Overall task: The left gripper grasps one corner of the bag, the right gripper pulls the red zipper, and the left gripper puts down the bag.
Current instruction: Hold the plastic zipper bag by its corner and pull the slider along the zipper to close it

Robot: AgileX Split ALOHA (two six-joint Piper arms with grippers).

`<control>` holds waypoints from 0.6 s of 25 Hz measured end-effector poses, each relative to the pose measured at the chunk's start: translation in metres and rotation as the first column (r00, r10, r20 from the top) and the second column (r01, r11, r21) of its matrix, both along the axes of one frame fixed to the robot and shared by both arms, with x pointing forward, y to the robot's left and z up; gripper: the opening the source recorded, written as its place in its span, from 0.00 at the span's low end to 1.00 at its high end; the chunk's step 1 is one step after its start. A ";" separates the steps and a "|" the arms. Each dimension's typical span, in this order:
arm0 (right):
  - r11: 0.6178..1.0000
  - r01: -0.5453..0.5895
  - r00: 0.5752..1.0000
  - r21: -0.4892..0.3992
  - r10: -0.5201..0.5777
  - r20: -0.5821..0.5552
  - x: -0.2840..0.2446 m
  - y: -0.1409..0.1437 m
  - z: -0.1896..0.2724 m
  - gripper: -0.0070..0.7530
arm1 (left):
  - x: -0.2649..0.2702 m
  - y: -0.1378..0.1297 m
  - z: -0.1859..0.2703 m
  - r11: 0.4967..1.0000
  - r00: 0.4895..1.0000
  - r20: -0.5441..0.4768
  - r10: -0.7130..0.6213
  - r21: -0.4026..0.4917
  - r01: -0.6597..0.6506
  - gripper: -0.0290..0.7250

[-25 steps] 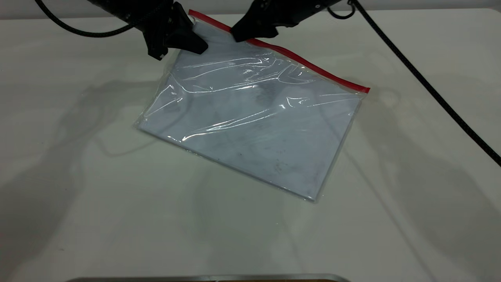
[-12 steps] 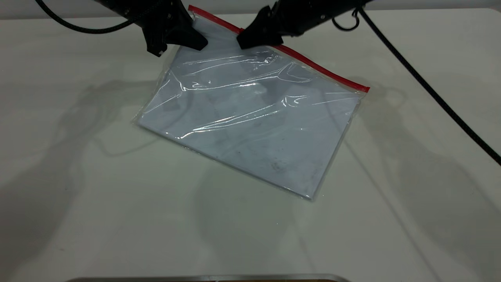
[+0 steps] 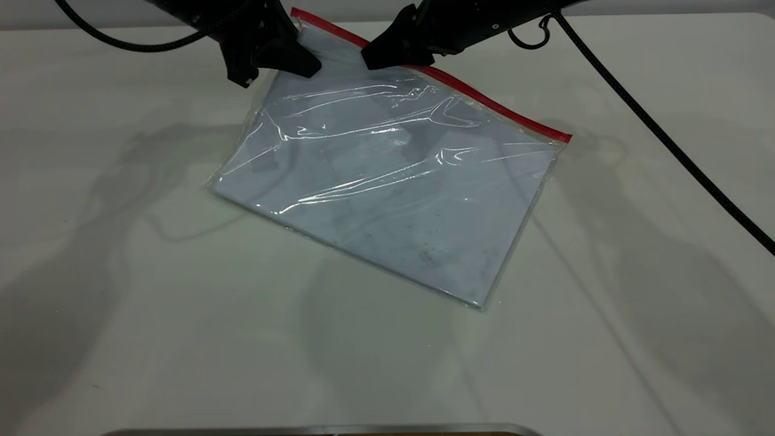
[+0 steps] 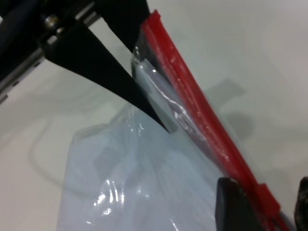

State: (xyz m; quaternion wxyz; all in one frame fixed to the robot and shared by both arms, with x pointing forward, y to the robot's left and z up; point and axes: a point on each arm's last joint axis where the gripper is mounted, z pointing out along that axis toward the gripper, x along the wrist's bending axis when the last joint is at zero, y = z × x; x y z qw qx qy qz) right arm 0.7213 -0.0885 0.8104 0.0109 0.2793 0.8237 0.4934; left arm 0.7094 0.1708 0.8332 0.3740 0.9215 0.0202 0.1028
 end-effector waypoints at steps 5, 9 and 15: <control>1.000 -0.003 1.000 0.011 0.003 -0.005 0.000 0.001 0.001 0.40 | 0.000 0.000 0.000 1.000 1.000 0.000 0.000 0.000 0.000 0.12; 1.000 -0.005 1.000 0.013 0.005 -0.003 -0.001 0.001 0.001 0.30 | 0.000 0.000 0.000 1.000 1.000 0.000 0.000 0.000 0.000 0.12; 1.000 -0.018 1.000 0.009 0.018 0.013 -0.001 0.000 0.001 0.09 | 0.000 0.000 0.000 1.000 1.000 -0.001 0.000 -0.001 0.000 0.12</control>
